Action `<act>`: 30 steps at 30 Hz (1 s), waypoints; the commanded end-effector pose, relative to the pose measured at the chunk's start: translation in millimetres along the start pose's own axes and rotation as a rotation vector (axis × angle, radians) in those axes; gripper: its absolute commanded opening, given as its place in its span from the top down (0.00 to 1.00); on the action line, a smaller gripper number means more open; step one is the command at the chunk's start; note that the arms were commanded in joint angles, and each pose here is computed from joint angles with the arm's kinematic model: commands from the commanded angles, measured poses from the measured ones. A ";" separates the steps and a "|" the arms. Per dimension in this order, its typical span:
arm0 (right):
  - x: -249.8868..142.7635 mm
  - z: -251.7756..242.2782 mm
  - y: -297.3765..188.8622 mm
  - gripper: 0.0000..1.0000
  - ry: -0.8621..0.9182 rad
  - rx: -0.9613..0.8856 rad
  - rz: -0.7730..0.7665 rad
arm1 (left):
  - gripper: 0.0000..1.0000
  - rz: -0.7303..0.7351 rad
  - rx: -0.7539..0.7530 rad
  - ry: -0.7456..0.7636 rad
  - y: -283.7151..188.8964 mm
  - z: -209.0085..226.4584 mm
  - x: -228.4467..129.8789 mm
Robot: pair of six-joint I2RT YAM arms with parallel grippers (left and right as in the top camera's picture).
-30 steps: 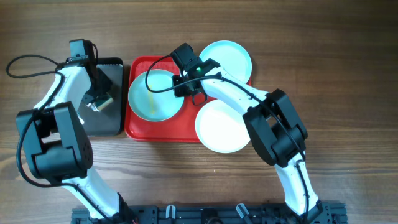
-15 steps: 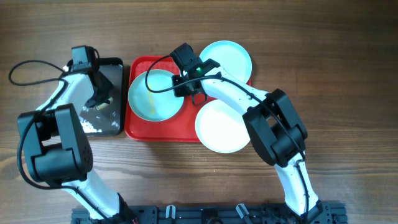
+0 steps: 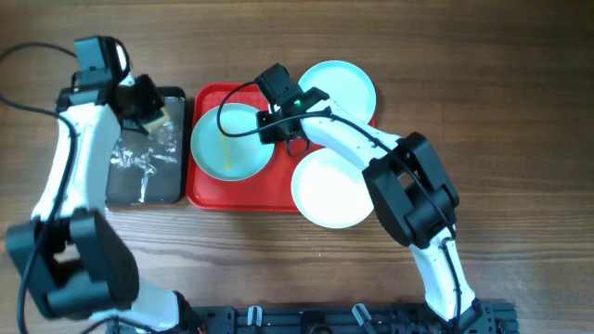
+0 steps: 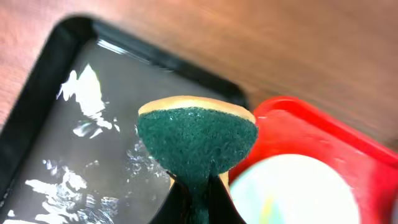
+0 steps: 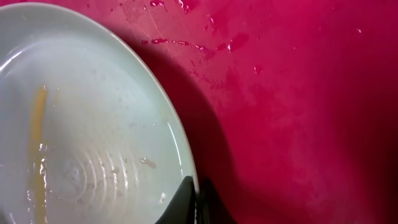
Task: Clean dirty plates on tray and stack at the side
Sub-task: 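Carry the sponge with the left gripper over the left plate, then scrub the left plate with the sponge while the right gripper holds its rim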
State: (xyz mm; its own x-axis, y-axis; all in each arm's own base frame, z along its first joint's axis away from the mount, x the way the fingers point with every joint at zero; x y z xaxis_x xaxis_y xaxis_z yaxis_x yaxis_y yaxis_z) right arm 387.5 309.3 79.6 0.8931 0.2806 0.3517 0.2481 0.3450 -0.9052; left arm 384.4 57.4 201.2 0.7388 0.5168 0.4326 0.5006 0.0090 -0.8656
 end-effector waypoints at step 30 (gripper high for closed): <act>-16.7 -26.8 30.5 0.96 0.094 0.272 0.177 | 0.96 0.689 -0.309 0.373 117.9 -83.4 -164.8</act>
State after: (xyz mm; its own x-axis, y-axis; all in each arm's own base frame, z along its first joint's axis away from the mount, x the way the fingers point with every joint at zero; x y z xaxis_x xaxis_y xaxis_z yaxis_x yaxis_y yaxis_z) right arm 398.8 287.4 70.4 0.9427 0.2408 0.2311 0.0733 0.5262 -0.8472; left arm 387.4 -58.4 82.4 0.9895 0.1157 0.0866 0.1201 -0.3248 -0.9381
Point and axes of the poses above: each gripper's point midway between its finger pads, its own y axis out along the fingers, its own z axis along the line the jaws close on, x = y × z, the point moved 8 cm from there along -y, back along the fingers, and after that the axes turned 7 degrees about -y, right-handed, at the moved point
